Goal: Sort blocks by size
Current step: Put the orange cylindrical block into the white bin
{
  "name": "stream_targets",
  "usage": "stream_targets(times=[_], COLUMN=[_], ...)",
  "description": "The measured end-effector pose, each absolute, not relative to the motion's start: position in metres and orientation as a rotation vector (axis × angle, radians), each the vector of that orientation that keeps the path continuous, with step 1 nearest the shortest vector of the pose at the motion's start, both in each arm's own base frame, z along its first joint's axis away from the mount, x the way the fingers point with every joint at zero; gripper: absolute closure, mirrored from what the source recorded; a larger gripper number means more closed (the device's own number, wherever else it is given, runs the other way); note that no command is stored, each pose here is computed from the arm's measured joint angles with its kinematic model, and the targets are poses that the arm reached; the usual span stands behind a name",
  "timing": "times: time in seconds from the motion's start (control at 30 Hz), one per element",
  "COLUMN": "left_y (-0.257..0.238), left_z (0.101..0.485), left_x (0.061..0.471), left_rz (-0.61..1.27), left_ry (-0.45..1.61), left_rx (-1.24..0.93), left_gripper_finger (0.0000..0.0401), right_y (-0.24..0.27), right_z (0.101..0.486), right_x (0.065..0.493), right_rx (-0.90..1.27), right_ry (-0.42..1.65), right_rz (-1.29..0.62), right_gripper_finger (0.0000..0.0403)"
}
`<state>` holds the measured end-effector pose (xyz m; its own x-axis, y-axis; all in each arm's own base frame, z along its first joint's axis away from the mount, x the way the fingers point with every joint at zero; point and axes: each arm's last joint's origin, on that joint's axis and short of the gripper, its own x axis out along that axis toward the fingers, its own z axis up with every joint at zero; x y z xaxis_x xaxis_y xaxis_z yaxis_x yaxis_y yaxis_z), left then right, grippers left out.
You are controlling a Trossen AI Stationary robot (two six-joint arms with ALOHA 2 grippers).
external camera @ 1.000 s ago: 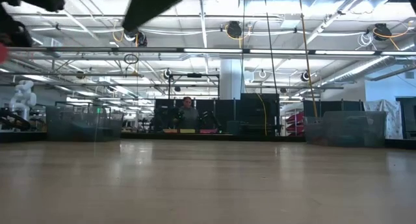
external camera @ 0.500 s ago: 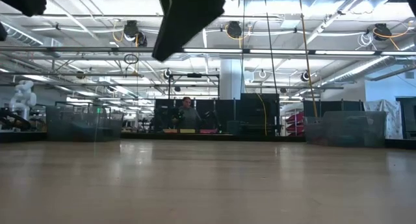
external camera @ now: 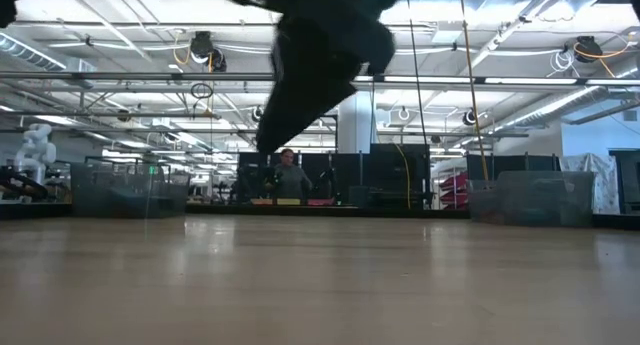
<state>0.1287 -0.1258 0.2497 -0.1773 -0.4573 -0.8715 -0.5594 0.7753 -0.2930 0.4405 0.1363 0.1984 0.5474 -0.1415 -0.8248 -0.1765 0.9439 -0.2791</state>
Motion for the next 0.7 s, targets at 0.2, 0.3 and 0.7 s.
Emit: stream_targets(times=[0.2,0.3,0.7], left_y=[-0.124,-0.125,-0.131], left_z=[0.243,0.236,0.202], left_x=[0.123,0.128,0.158], left_rz=[0.254,0.274,0.121], left_ry=[1.977,2.041,2.1], left_rx=[-0.766,-0.743,-0.581], left_gripper_finger=[0.0266,0.0266,0.0266], right_y=[0.112,0.102,0.091], right_z=[0.213,0.22,0.226], right_x=[0.409,0.391,0.357], right_rx=[-0.228,-0.152,-0.015], right_ry=[0.801,0.698,0.6], right_rz=[0.012,0.015,-0.013], right_gripper_finger=[0.019,0.019,0.0191])
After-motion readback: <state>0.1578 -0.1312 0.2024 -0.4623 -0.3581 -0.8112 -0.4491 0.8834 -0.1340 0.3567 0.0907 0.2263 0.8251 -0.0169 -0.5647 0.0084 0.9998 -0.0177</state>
